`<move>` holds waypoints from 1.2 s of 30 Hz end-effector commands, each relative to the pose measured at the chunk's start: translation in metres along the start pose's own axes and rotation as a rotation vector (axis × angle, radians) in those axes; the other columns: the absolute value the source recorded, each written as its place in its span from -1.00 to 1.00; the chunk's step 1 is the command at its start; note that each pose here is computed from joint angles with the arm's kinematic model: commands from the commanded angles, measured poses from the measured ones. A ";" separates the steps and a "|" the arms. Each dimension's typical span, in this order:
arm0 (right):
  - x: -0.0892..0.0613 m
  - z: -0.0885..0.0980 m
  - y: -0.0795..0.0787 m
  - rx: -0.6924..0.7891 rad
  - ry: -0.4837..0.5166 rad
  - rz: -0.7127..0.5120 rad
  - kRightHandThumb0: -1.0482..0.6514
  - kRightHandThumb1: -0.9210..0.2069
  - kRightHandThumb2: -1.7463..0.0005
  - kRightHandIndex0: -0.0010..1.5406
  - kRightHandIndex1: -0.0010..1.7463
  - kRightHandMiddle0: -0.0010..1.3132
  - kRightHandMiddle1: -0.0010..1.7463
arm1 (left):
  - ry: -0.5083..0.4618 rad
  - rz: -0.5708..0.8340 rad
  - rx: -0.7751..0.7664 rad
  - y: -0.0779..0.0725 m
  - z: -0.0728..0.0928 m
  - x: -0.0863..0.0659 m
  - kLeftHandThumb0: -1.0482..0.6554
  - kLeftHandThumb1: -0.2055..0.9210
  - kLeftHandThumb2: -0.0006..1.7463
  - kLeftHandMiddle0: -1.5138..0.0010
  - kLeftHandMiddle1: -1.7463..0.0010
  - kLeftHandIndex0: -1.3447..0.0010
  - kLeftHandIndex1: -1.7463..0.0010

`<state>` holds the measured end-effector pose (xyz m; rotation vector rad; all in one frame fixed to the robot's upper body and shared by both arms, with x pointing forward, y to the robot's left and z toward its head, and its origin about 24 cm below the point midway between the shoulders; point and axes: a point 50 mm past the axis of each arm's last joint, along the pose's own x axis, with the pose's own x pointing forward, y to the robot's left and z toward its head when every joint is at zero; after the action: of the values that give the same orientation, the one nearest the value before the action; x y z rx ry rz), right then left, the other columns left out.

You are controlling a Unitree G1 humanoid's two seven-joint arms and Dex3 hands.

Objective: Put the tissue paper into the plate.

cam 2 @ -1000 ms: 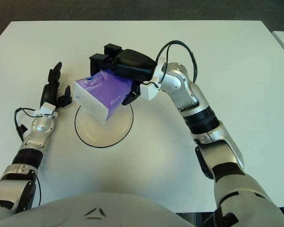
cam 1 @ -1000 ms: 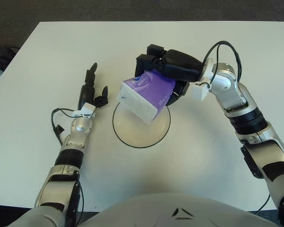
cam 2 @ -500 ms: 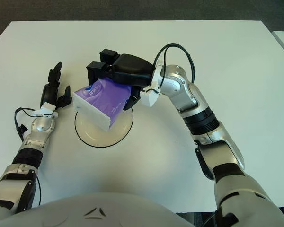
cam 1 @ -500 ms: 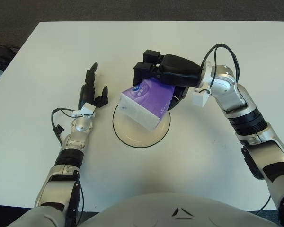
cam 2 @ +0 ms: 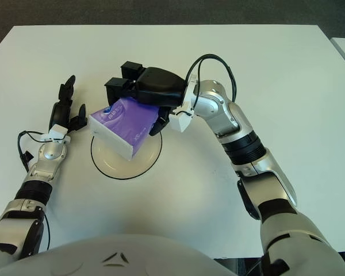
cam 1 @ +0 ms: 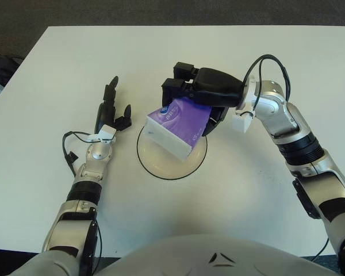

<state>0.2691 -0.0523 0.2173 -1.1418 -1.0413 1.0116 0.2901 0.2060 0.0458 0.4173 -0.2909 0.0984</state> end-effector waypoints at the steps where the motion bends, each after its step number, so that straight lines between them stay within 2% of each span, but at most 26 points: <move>1: -0.005 0.004 0.001 -0.012 0.009 -0.022 -0.19 -0.92 0.35 -0.57 0.62 -0.66 1.00 | 0.325 -0.118 -0.097 -0.053 -0.049 -0.086 -0.66 1.00 -0.01 0.72 0.98 1.00 0.75; 5: -0.005 0.003 0.001 -0.017 0.014 -0.027 -0.43 -0.97 0.47 -0.62 0.31 -0.93 0.59 | 0.307 -0.114 -0.109 -0.054 -0.046 -0.086 -0.64 1.00 0.00 0.70 0.97 1.00 0.79; 8: -0.006 0.003 0.001 -0.036 0.021 -0.043 -0.49 -0.99 0.46 -0.64 0.18 -0.98 0.47 | 0.288 -0.108 -0.135 -0.055 -0.043 -0.085 -0.64 1.00 0.00 0.69 0.97 1.00 0.79; 21: -0.008 0.001 0.004 -0.070 0.042 -0.062 -0.54 -1.00 0.35 -0.64 -0.07 -1.00 0.44 | 0.279 -0.115 -0.150 -0.057 -0.040 -0.085 -0.67 1.00 0.01 0.69 0.98 1.00 0.74; 29: -0.009 -0.001 0.005 -0.077 0.059 -0.072 -0.54 -1.00 0.33 -0.63 -0.12 -1.00 0.43 | 0.303 -0.131 -0.144 -0.058 -0.040 -0.085 -0.70 1.00 0.02 0.71 0.99 1.00 0.79; 36: -0.009 -0.003 0.006 -0.087 0.078 -0.085 -0.55 -1.00 0.29 -0.62 -0.16 -1.00 0.43 | 0.339 -0.129 -0.112 -0.058 -0.043 -0.087 -0.69 1.00 0.01 0.71 1.00 1.00 0.70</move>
<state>0.2709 -0.0563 0.2110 -1.1919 -1.0527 0.8981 0.2853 0.1988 0.0485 0.4108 -0.3057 0.0677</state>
